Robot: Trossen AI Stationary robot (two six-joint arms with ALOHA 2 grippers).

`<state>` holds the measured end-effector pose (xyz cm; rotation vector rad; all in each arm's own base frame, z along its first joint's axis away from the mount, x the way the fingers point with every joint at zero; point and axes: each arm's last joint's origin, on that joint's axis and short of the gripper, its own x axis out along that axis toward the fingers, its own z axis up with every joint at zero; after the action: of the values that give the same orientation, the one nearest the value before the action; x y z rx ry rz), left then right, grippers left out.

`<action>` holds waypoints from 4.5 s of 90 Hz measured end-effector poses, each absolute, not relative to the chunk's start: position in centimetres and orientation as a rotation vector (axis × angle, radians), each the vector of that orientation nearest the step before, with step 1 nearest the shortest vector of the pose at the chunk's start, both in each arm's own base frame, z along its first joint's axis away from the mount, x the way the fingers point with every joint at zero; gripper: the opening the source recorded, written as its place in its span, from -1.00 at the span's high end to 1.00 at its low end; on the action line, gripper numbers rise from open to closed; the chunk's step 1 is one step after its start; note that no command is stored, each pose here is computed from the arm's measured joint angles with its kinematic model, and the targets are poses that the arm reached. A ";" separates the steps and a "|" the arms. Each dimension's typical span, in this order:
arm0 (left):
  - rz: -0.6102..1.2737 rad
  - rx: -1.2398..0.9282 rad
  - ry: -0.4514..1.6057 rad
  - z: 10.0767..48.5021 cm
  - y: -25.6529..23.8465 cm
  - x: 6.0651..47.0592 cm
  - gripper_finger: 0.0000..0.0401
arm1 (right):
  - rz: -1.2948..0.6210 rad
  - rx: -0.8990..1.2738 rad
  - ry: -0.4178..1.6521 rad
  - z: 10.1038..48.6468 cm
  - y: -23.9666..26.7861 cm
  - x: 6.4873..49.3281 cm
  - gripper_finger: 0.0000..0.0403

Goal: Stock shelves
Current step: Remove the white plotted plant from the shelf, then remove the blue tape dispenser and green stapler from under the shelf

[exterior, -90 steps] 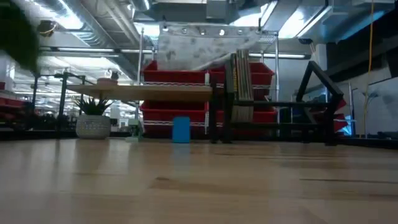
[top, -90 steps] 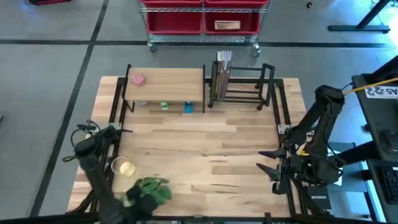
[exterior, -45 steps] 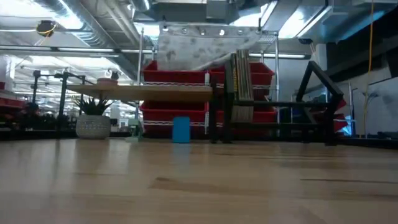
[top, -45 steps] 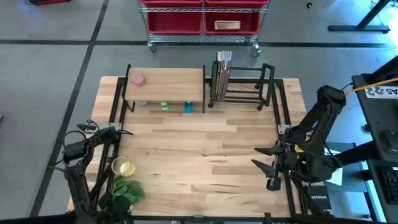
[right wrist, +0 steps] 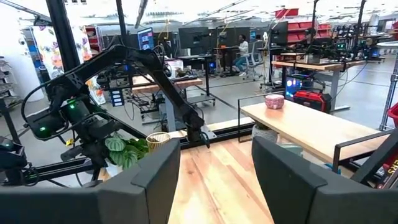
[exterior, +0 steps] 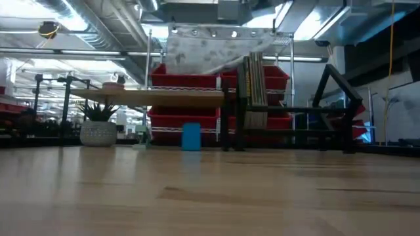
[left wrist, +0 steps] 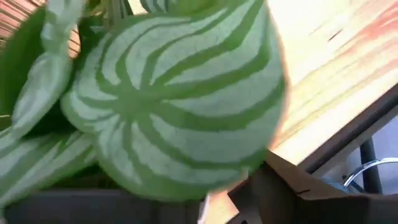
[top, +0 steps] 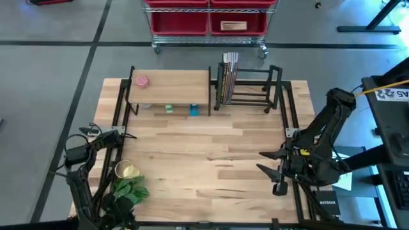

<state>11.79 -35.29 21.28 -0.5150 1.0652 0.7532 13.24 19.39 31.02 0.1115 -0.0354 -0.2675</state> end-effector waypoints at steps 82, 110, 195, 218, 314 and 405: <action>0.456 -0.014 0.504 34.4 -29.7 20.1 0.31 | 0.008 0.073 0.047 27.4 20.5 18.1 0.08; 0.616 0.093 0.489 33.5 -25.9 24.8 0.31 | -0.134 0.136 0.138 20.3 18.5 27.4 0.04; 0.485 0.133 0.538 32.0 -29.1 20.7 0.31 | -1.146 0.223 0.077 7.3 4.3 47.6 -0.61; 0.481 0.146 0.508 32.1 -29.2 20.5 0.31 | -1.214 0.322 0.067 7.5 1.2 48.4 -0.60; 0.484 0.149 0.489 32.2 -29.2 20.5 0.31 | -1.240 0.510 0.317 7.0 -5.8 48.1 0.19; 0.487 0.156 0.501 31.4 -29.3 20.4 0.31 | -0.933 0.501 0.196 9.1 3.2 50.2 0.62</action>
<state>20.45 -29.26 31.41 0.1560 0.5012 0.4868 50.15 3.18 9.07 0.5013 0.1961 -0.9333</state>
